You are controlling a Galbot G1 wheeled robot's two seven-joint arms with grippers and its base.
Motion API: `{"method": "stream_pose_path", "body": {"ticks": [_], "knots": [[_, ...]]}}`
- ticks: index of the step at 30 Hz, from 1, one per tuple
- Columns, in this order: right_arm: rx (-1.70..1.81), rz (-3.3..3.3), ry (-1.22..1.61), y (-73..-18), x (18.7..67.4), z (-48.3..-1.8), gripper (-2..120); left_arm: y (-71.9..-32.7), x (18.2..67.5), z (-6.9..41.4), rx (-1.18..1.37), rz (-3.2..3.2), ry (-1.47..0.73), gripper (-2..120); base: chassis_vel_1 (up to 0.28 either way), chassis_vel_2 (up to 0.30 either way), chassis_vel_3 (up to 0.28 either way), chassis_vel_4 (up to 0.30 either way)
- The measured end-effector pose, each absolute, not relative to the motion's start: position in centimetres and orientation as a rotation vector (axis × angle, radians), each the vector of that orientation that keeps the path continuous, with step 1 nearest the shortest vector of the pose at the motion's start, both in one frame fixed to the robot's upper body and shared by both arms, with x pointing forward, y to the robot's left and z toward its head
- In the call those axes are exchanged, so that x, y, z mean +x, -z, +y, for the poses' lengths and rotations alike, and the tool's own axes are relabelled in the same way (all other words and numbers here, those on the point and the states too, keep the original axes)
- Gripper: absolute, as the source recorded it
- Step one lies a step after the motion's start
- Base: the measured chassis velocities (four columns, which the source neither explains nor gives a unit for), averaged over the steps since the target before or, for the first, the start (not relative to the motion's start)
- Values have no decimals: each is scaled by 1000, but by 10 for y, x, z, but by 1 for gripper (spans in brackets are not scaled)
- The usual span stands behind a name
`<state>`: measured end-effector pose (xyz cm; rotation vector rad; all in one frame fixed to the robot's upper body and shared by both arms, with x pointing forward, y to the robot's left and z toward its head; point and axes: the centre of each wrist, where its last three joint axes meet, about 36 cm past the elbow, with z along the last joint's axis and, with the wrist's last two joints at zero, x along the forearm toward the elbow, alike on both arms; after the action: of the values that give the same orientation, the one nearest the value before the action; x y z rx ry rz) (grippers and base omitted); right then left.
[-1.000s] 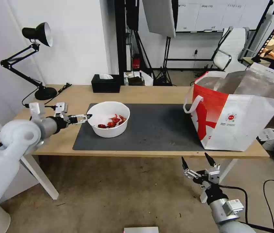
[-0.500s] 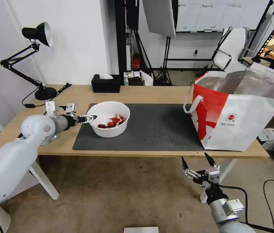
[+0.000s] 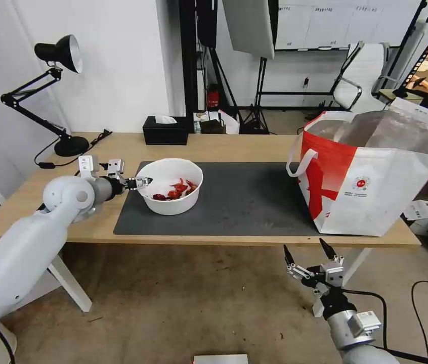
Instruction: Pick up the trash from the table and place it into the takeout bag.
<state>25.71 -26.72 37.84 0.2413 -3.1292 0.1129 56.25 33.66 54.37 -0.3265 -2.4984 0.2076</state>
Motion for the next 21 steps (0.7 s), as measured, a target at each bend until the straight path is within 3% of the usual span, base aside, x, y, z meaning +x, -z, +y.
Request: {"method": "stream_pose_path", "body": {"ticks": [2,14,21], "knots": [[241,-3129,-113,-378,257,-267,100,-543,563,334,-338,-2485,-209,43,0,0,0,0],[241,-3129,-113,-378,257,-267,100,-549,569,337,-326,-2480,-222,1,0,0,0,0],[241,-3129,-113,-378,257,-267,100,-548,562,331,-326,-2490,-220,0,0,0,0,0]]}}
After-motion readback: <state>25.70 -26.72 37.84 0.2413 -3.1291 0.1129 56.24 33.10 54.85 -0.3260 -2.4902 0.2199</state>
